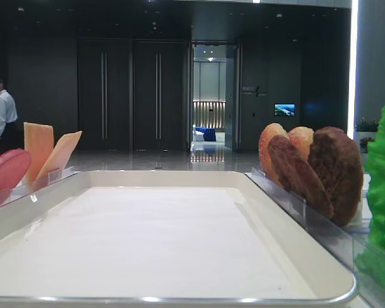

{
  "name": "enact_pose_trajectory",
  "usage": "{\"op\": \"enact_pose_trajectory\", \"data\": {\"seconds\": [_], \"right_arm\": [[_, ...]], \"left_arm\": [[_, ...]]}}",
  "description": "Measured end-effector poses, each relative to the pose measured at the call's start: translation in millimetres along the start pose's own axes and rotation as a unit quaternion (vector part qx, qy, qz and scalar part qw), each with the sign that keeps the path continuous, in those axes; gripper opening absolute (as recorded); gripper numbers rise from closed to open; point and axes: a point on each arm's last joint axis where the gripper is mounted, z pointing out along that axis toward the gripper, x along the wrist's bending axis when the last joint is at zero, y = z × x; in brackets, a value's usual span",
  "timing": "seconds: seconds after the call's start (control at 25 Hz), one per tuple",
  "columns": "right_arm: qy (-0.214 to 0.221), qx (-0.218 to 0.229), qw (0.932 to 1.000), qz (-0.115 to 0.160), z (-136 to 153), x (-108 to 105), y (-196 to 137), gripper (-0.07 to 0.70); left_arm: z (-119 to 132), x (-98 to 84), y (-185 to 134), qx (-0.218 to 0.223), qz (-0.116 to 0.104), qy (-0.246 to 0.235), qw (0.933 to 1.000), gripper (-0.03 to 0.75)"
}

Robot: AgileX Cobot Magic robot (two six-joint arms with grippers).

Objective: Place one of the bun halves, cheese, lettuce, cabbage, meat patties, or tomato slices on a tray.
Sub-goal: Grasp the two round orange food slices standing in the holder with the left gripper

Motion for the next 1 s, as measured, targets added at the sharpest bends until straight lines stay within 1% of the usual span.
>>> {"op": "enact_pose_trajectory", "data": {"seconds": [1.0], "right_arm": [[0.000,0.000,1.0000,0.000,0.0,0.0,0.0,0.472]], "left_arm": [[0.0,0.0,0.0,0.000,0.000,0.000,1.0000,0.699]]}}
